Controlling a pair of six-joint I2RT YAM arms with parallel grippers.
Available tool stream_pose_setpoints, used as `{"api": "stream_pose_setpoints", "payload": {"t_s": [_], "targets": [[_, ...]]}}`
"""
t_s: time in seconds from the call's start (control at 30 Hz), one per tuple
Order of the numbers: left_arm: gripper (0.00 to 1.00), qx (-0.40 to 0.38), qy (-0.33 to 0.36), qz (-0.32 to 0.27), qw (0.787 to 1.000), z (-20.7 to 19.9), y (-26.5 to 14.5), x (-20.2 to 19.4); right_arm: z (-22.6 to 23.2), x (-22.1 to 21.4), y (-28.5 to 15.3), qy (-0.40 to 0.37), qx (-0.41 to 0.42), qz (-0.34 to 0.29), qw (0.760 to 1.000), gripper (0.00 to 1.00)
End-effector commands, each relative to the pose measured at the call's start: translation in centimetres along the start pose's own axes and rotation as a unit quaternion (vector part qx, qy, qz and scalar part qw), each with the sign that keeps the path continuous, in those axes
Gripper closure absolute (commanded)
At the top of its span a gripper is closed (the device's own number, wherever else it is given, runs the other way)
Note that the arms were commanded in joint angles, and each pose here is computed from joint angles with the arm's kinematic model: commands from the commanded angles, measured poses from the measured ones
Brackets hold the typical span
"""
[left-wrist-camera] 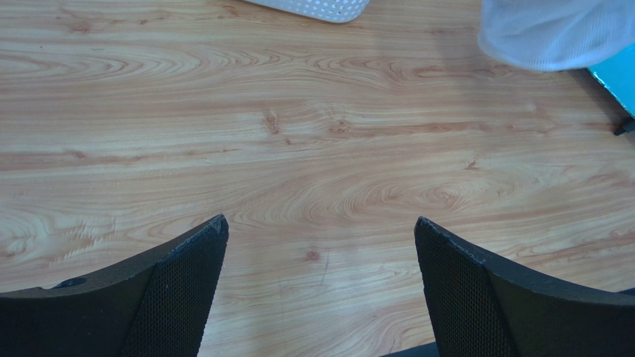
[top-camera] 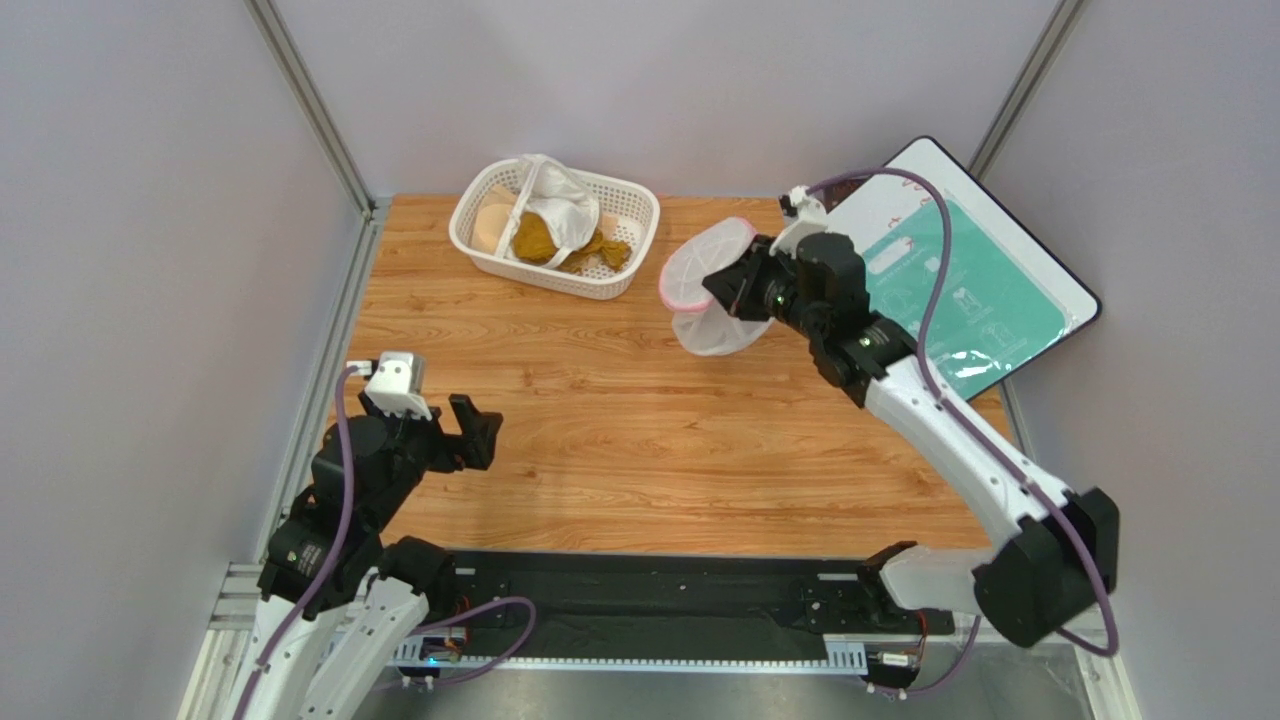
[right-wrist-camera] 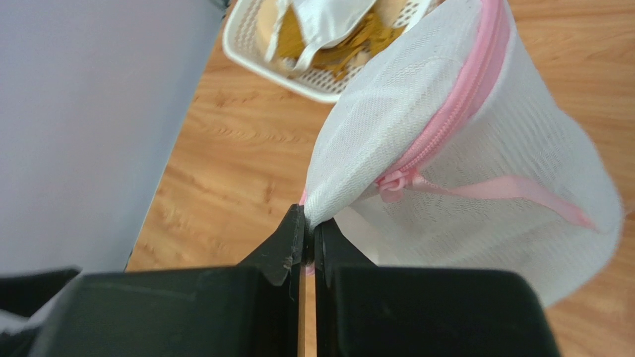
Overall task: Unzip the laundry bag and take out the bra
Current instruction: Place the laundry bag at the center of the board.
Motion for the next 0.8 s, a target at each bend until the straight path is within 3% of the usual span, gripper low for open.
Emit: {"api": "stream_pose_setpoints", "payload": {"t_s": [0.0, 0.2, 0.23, 0.43, 0.53, 0.57, 0.67, 0.77], "targets": [[0.00, -0.005, 0.002, -0.014, 1.000, -0.2, -0.2, 0.6, 2.8, -0.9, -5.8, -0.028, 0.054, -0.026, 0.998, 1.00], [0.01, -0.010, 0.004, -0.015, 1.000, -0.3, -0.3, 0.7, 3.2, -10.0, -9.3, -0.012, 0.106, 0.069, 0.992, 1.00], [0.01, -0.011, 0.005, -0.014, 1.000, -0.3, -0.3, 0.7, 2.3, -13.3, -9.3, -0.009, 0.093, 0.110, 0.989, 1.00], [0.03, -0.008, 0.005, -0.009, 1.000, -0.3, -0.1, 0.7, -0.3, -20.7, -10.2, 0.032, 0.050, 0.192, 0.980, 0.95], [0.03, -0.010, 0.005, -0.005, 1.000, -0.4, 0.0, 0.7, -0.8, -21.7, -11.1, 0.039, 0.039, 0.189, 0.980, 0.81], [0.05, -0.009, 0.004, -0.006, 1.000, -0.4, 0.1, 0.7, -1.1, -22.1, -11.4, 0.039, 0.034, 0.193, 0.980, 0.62], [0.09, -0.015, 0.004, 0.001, 1.000, -0.7, 0.4, 0.8, -1.1, -21.5, -12.4, 0.049, 0.033, 0.170, 0.984, 0.37], [0.09, -0.032, 0.008, 0.029, 0.999, -1.1, 0.9, 0.6, -1.4, -21.4, -14.1, 0.049, 0.025, 0.175, 0.983, 0.29]]}}
Point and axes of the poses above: each gripper's point midway between its finger pads, its own y axis out along the fingers, its own z axis along the line the jaws close on, x = y × z, the point moved 9 cm from there along -y, back along the fingers, and after that the axes turned 11 degrees about -y, right-handed, at the moved point
